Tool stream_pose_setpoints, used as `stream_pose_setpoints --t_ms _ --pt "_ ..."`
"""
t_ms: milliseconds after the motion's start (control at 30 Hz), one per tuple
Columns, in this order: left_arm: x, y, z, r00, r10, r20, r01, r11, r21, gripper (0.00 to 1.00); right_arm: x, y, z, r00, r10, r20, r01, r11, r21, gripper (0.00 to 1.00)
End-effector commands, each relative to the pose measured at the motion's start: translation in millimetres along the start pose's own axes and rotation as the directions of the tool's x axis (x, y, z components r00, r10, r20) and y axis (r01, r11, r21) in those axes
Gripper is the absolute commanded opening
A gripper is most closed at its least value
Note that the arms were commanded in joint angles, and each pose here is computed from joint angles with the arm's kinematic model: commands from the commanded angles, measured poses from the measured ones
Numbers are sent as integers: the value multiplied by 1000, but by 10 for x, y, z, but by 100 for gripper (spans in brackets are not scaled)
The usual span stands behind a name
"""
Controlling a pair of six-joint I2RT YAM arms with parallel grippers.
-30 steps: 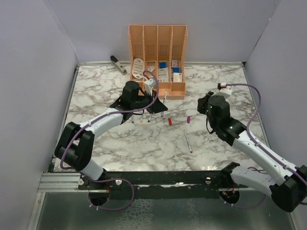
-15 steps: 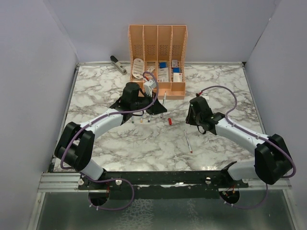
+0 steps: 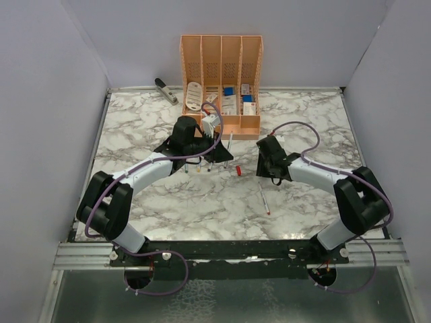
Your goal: Insert the pens into the pen caps
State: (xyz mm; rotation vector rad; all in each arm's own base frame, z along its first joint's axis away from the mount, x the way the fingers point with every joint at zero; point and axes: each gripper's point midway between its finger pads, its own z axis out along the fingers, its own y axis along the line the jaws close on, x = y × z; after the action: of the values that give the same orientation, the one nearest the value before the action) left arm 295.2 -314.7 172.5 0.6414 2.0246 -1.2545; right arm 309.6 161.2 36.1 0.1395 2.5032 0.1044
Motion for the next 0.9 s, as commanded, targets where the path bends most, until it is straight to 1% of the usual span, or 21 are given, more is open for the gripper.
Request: stream_pose_setpoints --t_ms 0,233,433,733,867 --pt "-28 37 19 1000 19 -1 -19 1000 -7 0 -263 11 63 997 5 73 -8 999 43 41" --pt "-30 40 38 1000 19 -4 -19 1000 -3 0 -344 -55 151 997 3 75 -11 995 97 41" --pt "-40 52 44 1000 18 -3 -18 1000 -6 0 -319 -164 254 999 26 46 -31 992 122 41" --pt "-38 65 51 1000 18 -3 -18 1000 -10 0 -369 -86 302 999 7 40 -10 998 57 41" --pt "-47 63 64 1000 18 -2 -18 1000 -7 0 -346 -48 345 1000 -11 18 10 999 45 39"
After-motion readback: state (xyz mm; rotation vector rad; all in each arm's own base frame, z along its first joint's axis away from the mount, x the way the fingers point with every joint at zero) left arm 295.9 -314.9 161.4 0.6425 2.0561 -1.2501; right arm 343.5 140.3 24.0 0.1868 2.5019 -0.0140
